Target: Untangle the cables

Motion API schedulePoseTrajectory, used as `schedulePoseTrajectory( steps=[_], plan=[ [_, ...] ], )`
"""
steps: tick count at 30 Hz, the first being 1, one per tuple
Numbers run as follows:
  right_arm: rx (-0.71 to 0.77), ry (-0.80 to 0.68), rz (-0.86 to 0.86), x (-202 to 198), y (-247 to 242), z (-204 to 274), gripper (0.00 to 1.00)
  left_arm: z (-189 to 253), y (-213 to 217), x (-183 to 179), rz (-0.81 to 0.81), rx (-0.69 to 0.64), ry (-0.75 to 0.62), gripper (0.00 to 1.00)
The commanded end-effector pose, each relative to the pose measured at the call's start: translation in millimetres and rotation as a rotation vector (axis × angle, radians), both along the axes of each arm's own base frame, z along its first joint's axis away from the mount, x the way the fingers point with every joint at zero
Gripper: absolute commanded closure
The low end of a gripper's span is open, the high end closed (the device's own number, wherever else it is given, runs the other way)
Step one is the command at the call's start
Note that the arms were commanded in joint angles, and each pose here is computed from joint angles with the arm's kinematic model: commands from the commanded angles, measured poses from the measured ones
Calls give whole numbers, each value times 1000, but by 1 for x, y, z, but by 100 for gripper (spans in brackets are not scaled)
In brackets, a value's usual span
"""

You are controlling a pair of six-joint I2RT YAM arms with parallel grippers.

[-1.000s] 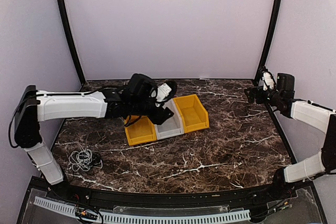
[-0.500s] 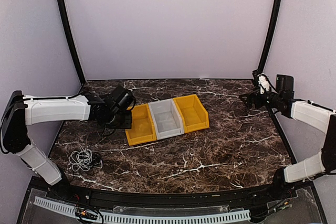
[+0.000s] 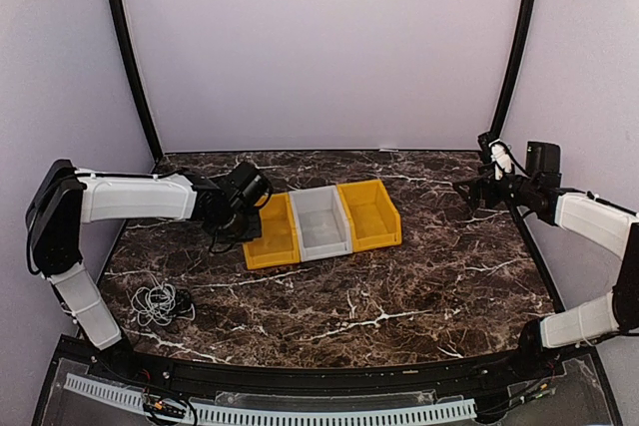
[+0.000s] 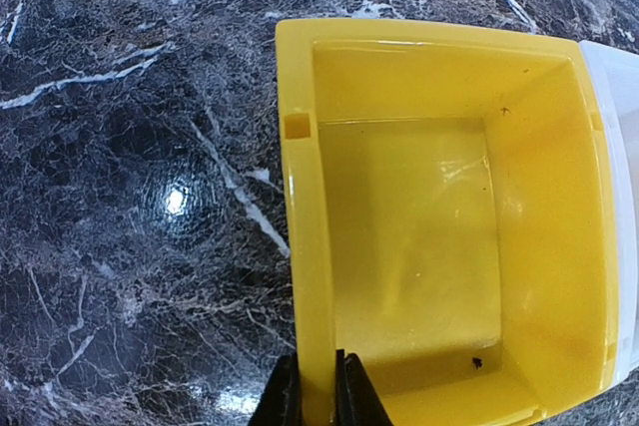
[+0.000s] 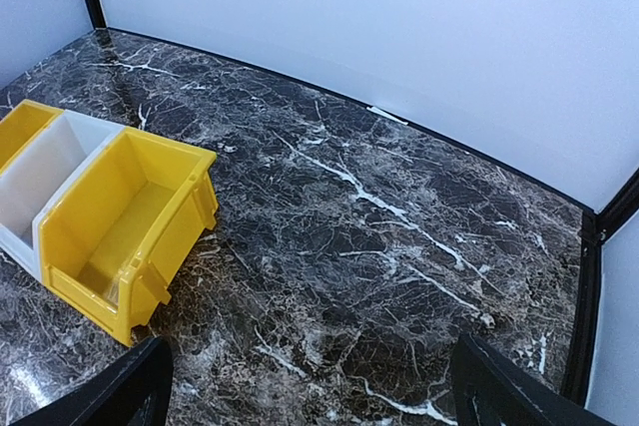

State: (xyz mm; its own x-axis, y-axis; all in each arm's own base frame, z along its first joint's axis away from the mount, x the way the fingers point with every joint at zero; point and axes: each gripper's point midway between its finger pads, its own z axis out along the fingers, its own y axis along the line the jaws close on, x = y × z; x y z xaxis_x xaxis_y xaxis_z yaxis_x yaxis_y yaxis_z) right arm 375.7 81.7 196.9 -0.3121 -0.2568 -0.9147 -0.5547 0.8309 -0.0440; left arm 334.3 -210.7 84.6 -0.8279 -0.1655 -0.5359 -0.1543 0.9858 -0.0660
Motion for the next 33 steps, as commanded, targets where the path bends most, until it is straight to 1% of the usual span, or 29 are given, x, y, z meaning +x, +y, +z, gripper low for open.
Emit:
schedulePoseTrajectory(
  steps=[1,3,4,5,6,7,9,12,14,15,17,18,19,20,21,22,23,24,25,26,27,28,29,30,31,32,33],
  plan=[
    [2,-10,31,-2,6,4,1,-2,2,14,41,16,-11,100],
    [5,-5,36,-3,7,2,1,-4,-1,26,34,16,-17,100],
    [7,-3,40,-3,7,2,1,2,-6,37,21,3,-48,100],
    [8,-1,44,-3,8,1,1,-2,-9,43,-23,37,-49,100],
    [10,3,48,-3,9,0,1,9,-13,55,-31,43,-85,100],
    [12,5,54,-4,10,0,1,3,-15,61,-70,87,-78,100],
    [15,11,66,-5,11,-1,1,12,-27,80,-118,115,-110,100],
    [21,14,83,-7,14,-2,1,10,-37,93,-191,133,-116,100],
    [23,19,90,-8,15,-4,1,8,-41,99,-204,134,-115,100],
    [23,21,92,-7,15,-4,1,9,-40,103,-202,133,-108,98],
    [23,29,94,-7,15,-6,1,12,-37,104,-189,139,-88,82],
    [22,34,97,-7,16,-7,1,14,-35,103,-185,140,-84,64],
    [20,34,105,-8,17,-8,1,20,-33,100,-186,144,-76,56],
    [19,34,114,-8,17,-9,1,29,-32,98,-186,135,-80,46],
    [16,34,121,-8,18,-10,1,31,-30,90,-195,131,-57,43],
    [13,37,128,-7,19,-12,1,45,-29,86,-187,108,-68,39],
    [13,55,134,-9,19,-16,1,44,-22,75,-187,115,-42,38],
    [14,66,143,-10,20,-18,1,63,-18,69,-174,87,-67,35],
    [12,72,178,-13,30,-19,1,58,-8,55,-169,104,-33,33],
    [11,77,197,-15,34,-20,1,76,-1,47,-149,78,-60,30],
    [11,81,217,-17,38,-20,1,68,10,32,-142,97,-20,29],
    [7,82,232,-18,40,-20,2,84,17,21,-132,68,-40,25],
    [1,83,244,-18,43,-19,1,73,28,5,-128,88,10,22],
    [-7,86,254,-19,46,-18,1,73,39,-15,-115,78,46,18],
    [-11,90,263,-19,48,-18,1,72,44,-26,-98,63,65,16],
    [-17,91,272,-20,50,-18,1,67,54,-47,-97,70,113,15],
    [-20,94,277,-20,52,-19,1,66,60,-58,-72,66,137,14]
  ],
)
